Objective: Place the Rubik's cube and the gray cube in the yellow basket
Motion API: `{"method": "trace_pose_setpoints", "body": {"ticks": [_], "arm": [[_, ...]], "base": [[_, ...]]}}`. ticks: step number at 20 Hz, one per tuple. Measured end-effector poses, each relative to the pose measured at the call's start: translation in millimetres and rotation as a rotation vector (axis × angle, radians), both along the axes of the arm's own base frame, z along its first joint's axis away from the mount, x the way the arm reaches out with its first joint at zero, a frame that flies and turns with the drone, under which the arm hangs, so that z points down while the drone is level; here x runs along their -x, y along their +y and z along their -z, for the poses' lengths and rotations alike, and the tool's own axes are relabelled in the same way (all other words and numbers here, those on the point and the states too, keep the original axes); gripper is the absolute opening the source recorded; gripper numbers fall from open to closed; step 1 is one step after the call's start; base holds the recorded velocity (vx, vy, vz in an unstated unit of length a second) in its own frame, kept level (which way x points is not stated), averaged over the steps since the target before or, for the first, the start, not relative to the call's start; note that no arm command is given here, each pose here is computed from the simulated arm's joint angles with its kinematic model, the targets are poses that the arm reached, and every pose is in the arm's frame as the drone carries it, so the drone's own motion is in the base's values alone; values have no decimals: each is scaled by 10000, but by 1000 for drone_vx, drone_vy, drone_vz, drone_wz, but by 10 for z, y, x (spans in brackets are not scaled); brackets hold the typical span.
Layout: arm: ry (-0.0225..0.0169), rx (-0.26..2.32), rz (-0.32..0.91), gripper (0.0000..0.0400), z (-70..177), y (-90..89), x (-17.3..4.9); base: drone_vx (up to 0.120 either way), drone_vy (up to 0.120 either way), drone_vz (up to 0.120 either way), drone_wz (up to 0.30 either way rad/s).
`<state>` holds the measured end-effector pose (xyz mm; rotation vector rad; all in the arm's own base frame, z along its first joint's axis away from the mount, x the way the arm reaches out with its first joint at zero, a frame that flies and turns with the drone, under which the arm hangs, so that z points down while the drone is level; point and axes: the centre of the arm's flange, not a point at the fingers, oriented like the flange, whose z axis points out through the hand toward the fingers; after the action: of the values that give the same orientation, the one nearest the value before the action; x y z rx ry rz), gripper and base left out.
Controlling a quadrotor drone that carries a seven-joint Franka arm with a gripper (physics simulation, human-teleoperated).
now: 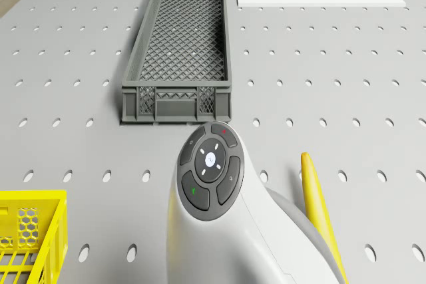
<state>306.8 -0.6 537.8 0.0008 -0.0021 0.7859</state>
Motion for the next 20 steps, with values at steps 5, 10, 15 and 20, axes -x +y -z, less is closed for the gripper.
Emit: {"method": "trace_pose_setpoints", "body": {"ticks": [5, 10, 15, 20], "arm": [[0, 0, 0, 400, -52, 18, 0], [0, 0, 0, 400, -79, 24, 0], [0, 1, 0, 400, -125, 26, 29], [0, 1, -1, 400, -141, 27, 64]], "base": [[0, 0, 0, 0], [0, 0, 0, 0], [0, 0, 0, 0], [0, 0, 0, 0]]}}
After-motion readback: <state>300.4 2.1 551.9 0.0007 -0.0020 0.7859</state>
